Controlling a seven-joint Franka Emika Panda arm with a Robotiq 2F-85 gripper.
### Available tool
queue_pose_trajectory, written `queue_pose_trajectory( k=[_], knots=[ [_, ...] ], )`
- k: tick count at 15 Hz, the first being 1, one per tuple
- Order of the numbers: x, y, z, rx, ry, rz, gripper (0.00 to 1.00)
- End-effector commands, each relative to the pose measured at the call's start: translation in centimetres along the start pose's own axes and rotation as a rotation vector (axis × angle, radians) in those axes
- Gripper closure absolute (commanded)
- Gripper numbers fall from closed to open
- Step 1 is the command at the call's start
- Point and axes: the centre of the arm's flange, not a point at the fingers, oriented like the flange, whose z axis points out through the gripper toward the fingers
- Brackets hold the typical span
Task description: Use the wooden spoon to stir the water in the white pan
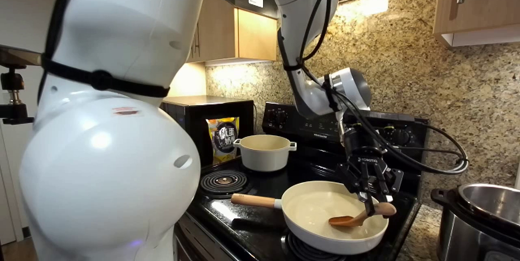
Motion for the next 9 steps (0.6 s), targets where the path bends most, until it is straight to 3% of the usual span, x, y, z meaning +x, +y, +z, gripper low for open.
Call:
queue_pose_trajectory(
  k=[1,4,9],
  knots=[
    [0.2,0.9,-1.3,0.040,0.060,0.088,0.93],
    [0.3,1.4,-2.6,0.035,0.073,0.116,0.93],
    [1.8,0.8,-4.4,-0.027,0.059,0.039,0.93]
  ],
)
